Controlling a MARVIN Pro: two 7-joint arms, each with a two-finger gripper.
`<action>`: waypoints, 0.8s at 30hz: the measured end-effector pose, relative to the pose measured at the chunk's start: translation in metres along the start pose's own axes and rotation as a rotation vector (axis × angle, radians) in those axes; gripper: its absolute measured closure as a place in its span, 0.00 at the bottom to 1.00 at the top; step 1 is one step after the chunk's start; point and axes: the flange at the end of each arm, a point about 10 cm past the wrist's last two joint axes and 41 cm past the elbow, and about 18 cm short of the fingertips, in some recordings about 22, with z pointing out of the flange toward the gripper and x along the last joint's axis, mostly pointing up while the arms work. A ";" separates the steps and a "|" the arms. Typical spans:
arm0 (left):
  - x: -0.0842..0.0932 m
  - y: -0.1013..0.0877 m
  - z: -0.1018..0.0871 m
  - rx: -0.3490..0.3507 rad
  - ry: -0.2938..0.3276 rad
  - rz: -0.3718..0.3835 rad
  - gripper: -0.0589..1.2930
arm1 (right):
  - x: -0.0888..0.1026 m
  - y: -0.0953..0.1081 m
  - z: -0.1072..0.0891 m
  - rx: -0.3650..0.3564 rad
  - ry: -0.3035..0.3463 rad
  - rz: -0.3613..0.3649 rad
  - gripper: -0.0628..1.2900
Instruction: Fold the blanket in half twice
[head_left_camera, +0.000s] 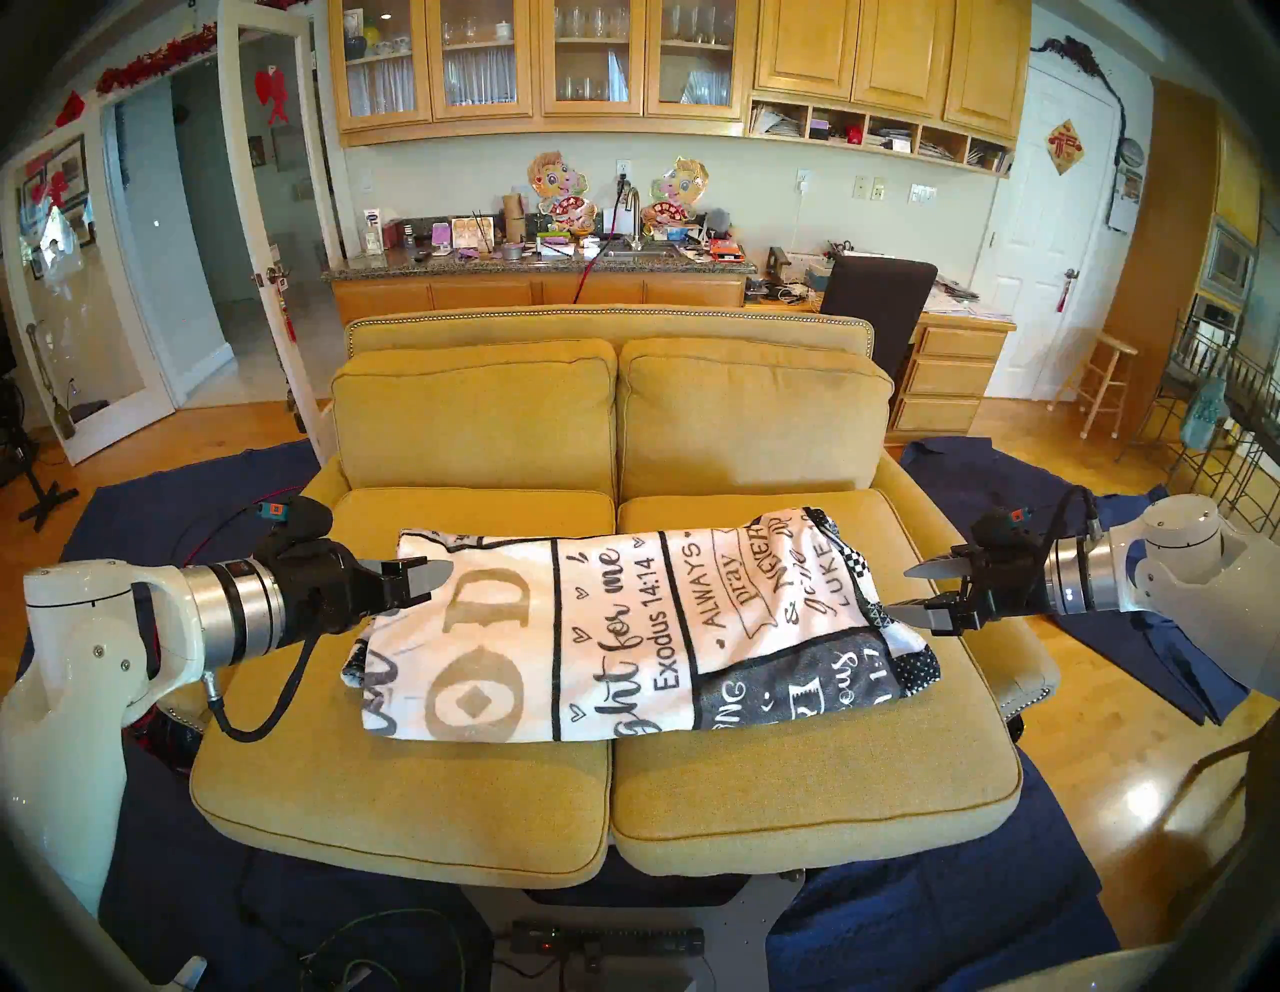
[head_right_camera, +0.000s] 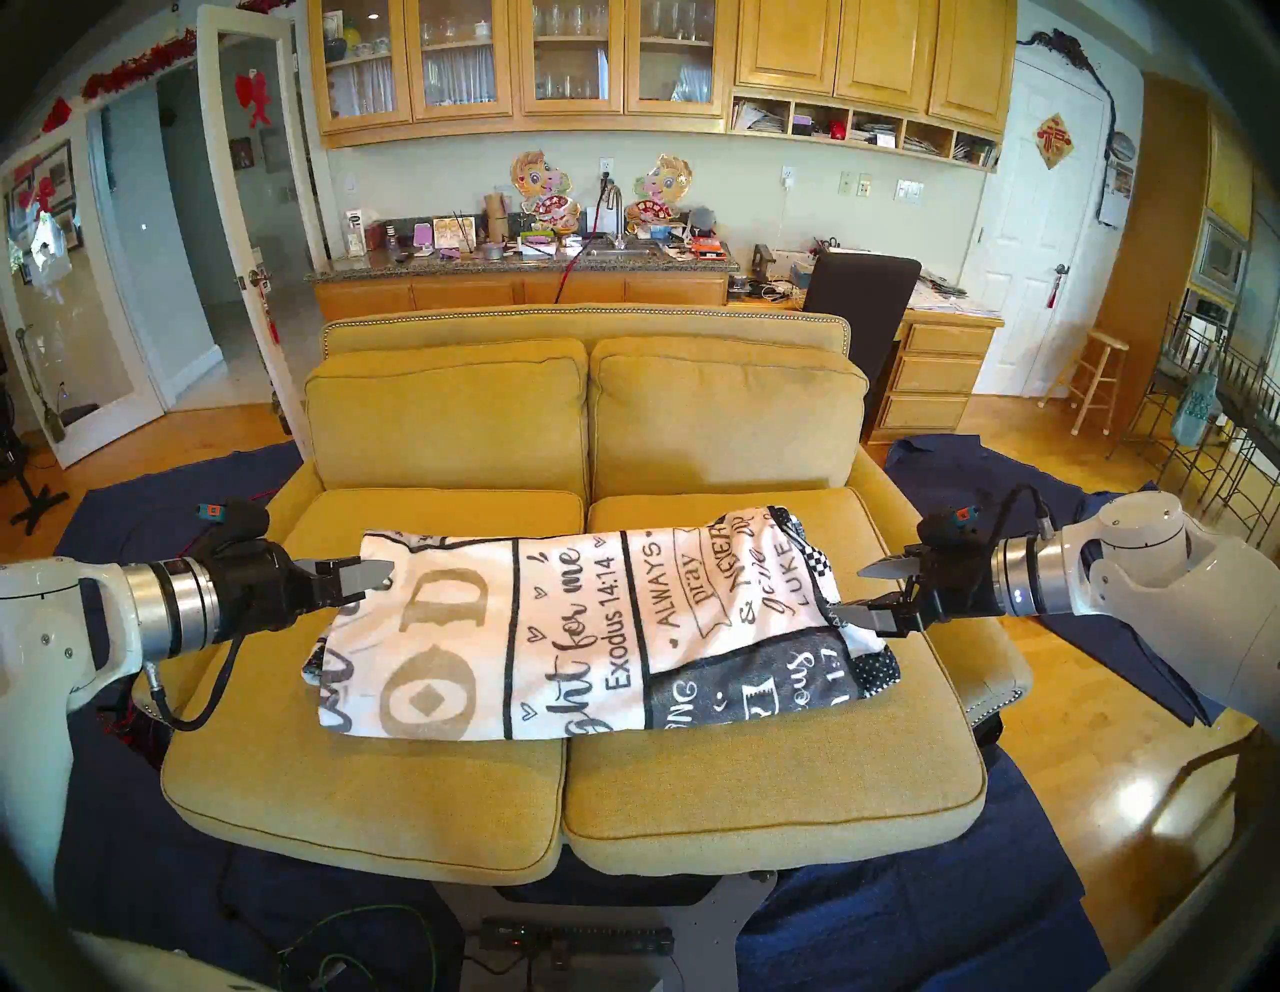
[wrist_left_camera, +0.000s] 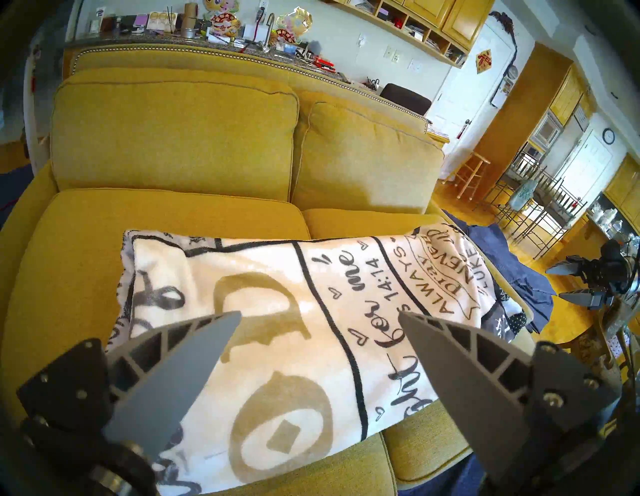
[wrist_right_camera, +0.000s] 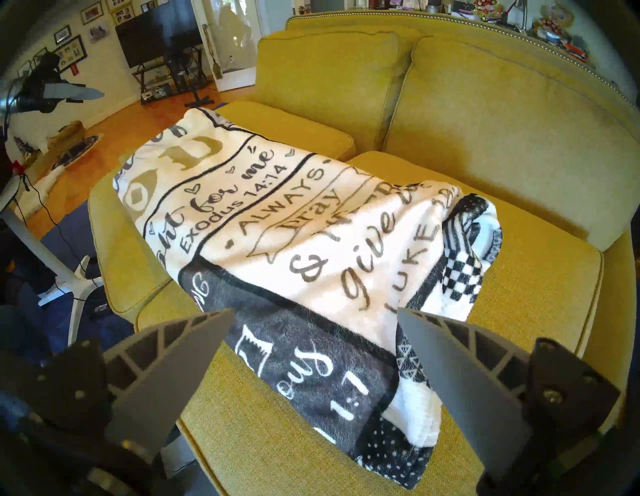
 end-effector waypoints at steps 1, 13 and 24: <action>0.000 0.000 0.000 -0.001 -0.001 0.000 0.04 | 0.000 0.000 0.000 0.002 0.005 -0.002 0.05; -0.008 0.001 0.006 -0.014 -0.046 -0.004 0.04 | -0.006 0.000 -0.003 0.020 0.078 -0.019 0.05; -0.010 -0.028 0.019 0.036 -0.081 -0.035 0.04 | -0.011 -0.001 -0.006 0.030 0.142 -0.030 0.05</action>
